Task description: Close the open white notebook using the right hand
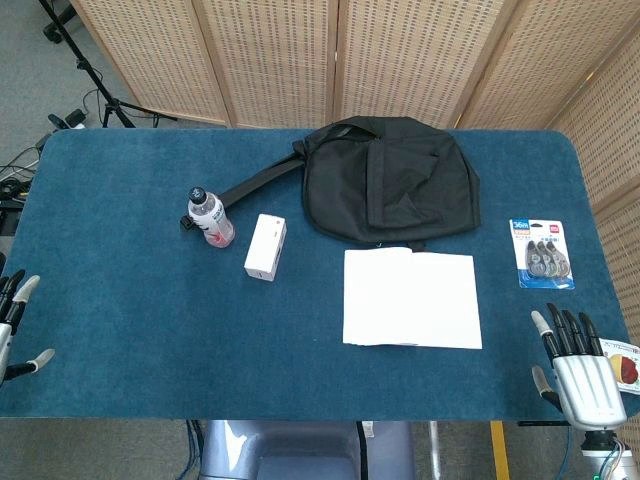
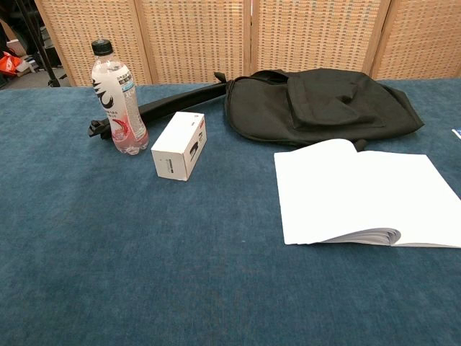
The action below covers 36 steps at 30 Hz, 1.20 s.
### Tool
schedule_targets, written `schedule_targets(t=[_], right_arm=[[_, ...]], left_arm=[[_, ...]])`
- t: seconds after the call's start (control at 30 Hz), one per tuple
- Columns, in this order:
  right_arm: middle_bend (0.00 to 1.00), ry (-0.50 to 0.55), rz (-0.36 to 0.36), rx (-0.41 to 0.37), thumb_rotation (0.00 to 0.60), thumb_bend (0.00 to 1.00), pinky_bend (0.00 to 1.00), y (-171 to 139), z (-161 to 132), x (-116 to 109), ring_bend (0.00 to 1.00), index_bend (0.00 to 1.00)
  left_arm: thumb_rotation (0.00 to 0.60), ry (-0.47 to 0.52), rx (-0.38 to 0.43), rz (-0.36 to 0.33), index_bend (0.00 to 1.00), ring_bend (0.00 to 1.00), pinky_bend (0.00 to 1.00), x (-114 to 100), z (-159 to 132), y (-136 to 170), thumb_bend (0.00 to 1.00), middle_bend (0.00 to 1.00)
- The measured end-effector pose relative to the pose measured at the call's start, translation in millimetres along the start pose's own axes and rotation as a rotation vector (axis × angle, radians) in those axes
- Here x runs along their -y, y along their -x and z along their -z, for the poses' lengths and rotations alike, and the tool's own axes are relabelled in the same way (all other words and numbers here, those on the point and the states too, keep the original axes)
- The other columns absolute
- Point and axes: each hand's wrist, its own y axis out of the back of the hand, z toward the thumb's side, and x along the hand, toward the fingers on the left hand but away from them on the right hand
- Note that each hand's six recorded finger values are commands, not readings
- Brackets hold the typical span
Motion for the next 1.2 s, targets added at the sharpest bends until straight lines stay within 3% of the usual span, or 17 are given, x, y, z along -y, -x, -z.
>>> schedule_targets(t=[0.9, 1.2], right_arm=[[0.00, -0.003, -0.004, -0.004, 0.600, 0.44, 0.00, 1.8, -2.7, 1.9, 0.00, 0.00], [0.00, 0.000, 0.002, -0.012, 0.600, 0.34, 0.00, 0.6, -6.0, 2.7, 0.00, 0.00]], left_arm=[[0.553, 0.002, 0.004, 0.002, 0.00, 0.00, 0.00, 0.5, 0.0, -1.7, 0.07, 0.00], [0.552, 0.001, 0.010, -0.001, 0.00, 0.00, 0.00, 0.1, -2.8, 0.0, 0.07, 0.00]])
